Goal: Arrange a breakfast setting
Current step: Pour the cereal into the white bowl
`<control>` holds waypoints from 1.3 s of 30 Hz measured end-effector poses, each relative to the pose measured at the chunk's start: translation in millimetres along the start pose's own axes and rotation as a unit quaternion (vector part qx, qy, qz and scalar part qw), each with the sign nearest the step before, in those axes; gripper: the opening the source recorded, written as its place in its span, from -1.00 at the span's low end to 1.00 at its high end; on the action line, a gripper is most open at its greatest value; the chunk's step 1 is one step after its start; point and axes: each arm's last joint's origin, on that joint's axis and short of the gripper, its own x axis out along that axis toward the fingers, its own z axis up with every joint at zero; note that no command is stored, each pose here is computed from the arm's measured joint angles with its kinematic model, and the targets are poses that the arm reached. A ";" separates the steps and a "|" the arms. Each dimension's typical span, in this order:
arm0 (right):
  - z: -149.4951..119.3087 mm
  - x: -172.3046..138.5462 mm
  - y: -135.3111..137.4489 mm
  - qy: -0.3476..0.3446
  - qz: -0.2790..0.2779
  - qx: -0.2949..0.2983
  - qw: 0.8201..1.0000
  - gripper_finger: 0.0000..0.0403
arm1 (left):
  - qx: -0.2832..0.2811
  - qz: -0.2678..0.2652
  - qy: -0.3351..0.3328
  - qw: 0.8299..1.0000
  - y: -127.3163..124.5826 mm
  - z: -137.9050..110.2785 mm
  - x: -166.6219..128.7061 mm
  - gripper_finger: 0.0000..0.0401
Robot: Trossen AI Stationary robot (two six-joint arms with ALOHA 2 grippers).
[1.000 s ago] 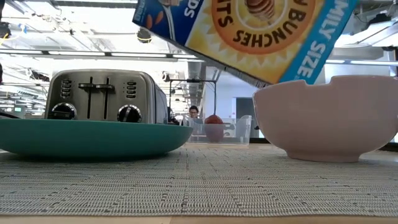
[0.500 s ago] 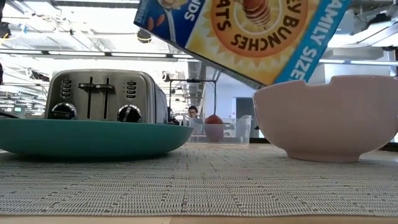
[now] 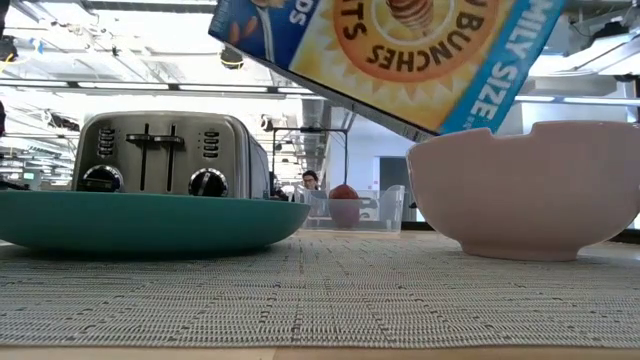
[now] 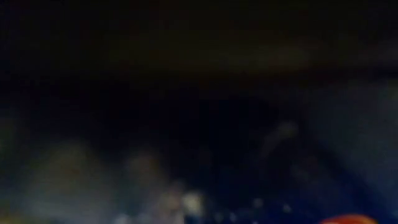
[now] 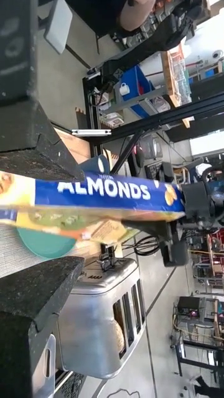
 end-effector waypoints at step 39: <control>-1.1 -0.1 -0.3 0.005 -0.001 -0.003 1.000 0.15 | -0.041 0.025 -0.010 0.999 3.2 4.6 8.3 -0.37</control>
